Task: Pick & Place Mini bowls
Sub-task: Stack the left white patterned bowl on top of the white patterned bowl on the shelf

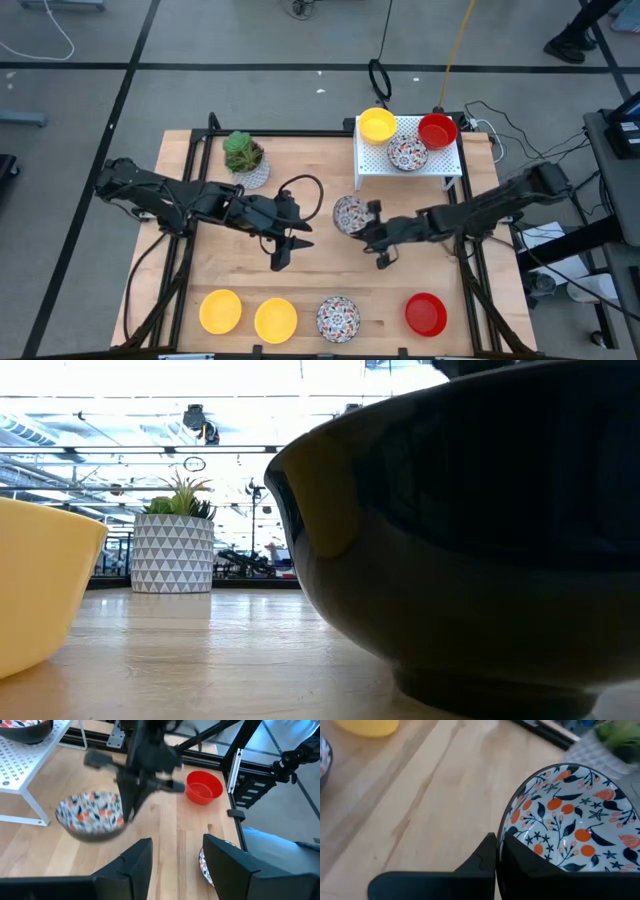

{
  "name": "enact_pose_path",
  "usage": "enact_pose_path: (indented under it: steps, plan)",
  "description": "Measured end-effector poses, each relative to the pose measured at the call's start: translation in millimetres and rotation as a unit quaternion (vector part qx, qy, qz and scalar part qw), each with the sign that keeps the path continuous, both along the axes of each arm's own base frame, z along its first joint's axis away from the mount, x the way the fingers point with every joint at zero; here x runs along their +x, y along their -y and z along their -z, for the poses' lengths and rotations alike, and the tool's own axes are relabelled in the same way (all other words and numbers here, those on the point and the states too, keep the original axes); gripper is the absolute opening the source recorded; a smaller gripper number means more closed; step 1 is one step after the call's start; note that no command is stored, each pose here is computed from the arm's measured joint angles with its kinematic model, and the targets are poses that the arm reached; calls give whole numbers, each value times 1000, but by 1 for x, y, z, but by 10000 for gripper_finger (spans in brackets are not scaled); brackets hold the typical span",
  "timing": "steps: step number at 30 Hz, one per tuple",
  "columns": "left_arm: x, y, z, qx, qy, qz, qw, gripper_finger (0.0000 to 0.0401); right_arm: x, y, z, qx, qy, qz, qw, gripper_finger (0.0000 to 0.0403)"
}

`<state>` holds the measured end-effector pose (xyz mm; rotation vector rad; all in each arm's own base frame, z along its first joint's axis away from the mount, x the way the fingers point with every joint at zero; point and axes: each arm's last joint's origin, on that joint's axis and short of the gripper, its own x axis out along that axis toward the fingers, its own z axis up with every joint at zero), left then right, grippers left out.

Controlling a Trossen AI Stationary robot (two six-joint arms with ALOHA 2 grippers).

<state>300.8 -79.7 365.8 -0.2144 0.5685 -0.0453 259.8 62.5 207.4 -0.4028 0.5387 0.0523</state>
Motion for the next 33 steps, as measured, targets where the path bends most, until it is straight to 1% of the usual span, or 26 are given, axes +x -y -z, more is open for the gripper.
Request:
enact_pose_path:
  steps: [2,4,7,11,16,18,23,29,33]
  plan:
    - [0,-1,0,0,1,-1,1000,179,-9,6,-13,13,7,15,1000,3]
    - [1,-1,0,0,3,-2,1000,179,-17,13,-27,24,-1,41,999,2]
    - [1,-1,-1,5,10,-13,1000,179,-25,24,-50,8,-12,103,995,2]
    - [1,-2,-2,7,12,-17,1000,179,-33,38,-82,-19,-22,160,987,1]
    - [1,-2,-1,9,6,-18,1000,179,-40,58,-116,-6,-16,217,976,1]
    - [1,-2,0,9,4,-18,1000,179,-42,65,-125,1,-18,238,971,1]
    - [0,-2,1,18,-3,-13,1000,180,-52,84,-137,19,-43,298,953,1]
    - [-1,-2,2,26,-10,-10,1000,179,-66,102,-129,35,-104,367,924,1]
    - [-1,-2,2,35,-9,-4,999,179,-71,108,-125,39,-127,391,911,2]
